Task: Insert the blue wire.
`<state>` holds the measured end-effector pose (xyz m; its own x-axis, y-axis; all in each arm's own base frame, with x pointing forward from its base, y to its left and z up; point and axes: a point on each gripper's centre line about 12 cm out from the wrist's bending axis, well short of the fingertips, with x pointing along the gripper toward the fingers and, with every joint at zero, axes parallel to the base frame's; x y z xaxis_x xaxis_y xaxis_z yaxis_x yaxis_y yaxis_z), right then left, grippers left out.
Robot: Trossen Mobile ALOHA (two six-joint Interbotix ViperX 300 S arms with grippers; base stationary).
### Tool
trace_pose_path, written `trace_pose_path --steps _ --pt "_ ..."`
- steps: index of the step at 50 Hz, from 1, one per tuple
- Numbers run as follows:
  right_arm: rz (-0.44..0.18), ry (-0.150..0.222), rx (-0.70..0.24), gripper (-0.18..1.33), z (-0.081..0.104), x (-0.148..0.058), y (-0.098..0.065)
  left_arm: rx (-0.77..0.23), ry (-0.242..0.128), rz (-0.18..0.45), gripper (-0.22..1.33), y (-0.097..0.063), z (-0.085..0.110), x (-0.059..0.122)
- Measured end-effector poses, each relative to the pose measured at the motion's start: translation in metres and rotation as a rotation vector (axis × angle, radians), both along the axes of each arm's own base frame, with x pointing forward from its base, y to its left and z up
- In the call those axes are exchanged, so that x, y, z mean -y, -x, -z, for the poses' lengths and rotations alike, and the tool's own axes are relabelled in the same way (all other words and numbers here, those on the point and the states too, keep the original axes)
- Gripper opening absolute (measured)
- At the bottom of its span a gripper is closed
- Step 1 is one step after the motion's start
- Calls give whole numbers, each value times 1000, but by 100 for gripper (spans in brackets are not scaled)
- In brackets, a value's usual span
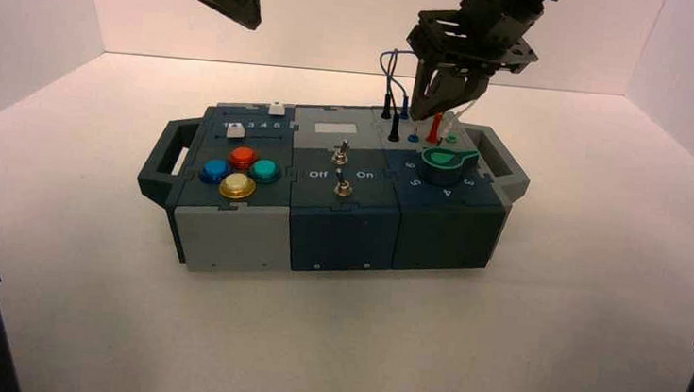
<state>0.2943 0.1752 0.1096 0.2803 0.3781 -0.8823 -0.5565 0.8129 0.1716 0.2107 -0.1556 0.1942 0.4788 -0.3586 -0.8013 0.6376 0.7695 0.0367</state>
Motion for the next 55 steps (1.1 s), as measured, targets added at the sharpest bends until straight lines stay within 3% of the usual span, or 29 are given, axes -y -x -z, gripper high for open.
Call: trace_pose_path --steps 55 --pt "-9 4 -13 9 6 -5 2 1 -2 2 -16 0 0 0"
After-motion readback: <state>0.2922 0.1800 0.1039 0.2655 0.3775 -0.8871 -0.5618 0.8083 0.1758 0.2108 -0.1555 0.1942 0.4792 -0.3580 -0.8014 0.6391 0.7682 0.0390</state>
